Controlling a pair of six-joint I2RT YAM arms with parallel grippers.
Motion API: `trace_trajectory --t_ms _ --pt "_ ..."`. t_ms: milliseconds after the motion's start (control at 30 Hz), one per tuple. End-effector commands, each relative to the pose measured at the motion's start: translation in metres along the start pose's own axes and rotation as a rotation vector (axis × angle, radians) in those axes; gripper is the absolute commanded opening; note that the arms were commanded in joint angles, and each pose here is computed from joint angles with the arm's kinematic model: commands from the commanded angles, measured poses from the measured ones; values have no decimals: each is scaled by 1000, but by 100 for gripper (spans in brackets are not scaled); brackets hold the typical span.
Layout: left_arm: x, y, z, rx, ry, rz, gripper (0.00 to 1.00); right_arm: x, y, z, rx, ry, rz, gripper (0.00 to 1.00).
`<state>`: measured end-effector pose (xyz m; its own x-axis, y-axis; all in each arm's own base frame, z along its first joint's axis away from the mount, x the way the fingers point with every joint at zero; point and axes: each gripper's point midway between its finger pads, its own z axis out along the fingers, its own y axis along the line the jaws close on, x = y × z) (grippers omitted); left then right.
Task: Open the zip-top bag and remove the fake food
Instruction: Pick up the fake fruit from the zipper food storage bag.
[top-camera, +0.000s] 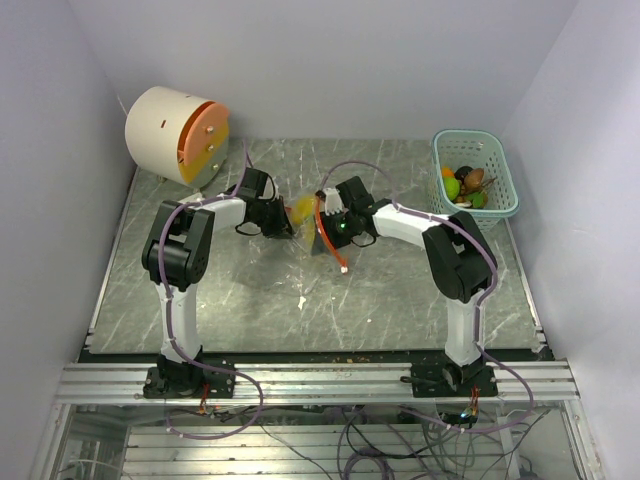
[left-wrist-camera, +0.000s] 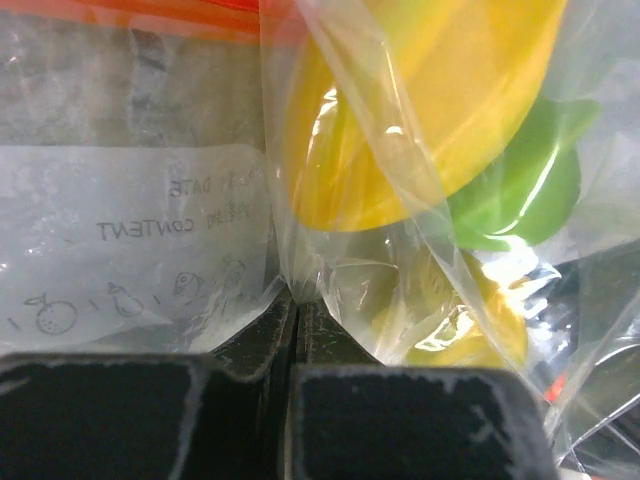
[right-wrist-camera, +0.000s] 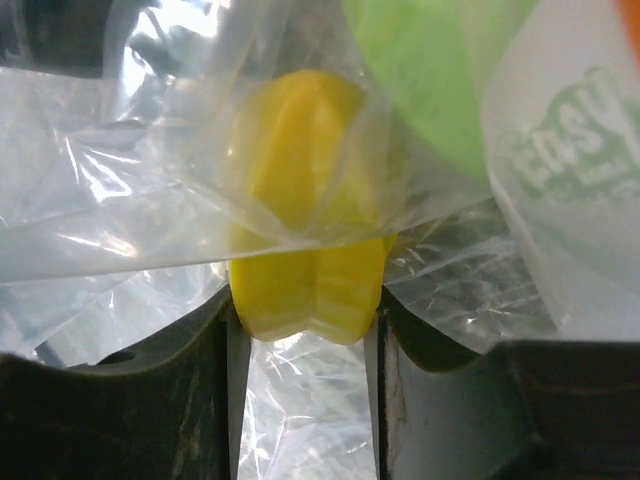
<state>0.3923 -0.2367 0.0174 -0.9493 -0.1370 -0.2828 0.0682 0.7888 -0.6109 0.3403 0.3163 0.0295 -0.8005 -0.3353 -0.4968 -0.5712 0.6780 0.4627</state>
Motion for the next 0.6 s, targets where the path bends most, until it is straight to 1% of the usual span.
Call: trace_trajectory --t_ms 0,33,133,367,500,533,567 --pt "-9 -1 -5 -8 -32 8 7 -9 -8 -12 51 -38 13 22" --pt "-8 0 -5 -9 -31 4 7 -14 -9 -16 52 -56 19 19" --pt "-6 1 -4 -10 -30 -1 7 -27 -16 -32 54 -105 49 17" --pt "-5 3 -3 -17 -23 2 7 -49 -49 -84 101 -199 115 15" --pt "-7 2 -2 -5 -27 -19 7 -54 -68 -121 158 -249 152 15" --pt "-8 2 0 0 -26 -21 7 -58 -81 -144 200 -289 175 15" --pt "-8 2 0 0 -25 -21 7 -61 -84 -157 222 -318 179 15"
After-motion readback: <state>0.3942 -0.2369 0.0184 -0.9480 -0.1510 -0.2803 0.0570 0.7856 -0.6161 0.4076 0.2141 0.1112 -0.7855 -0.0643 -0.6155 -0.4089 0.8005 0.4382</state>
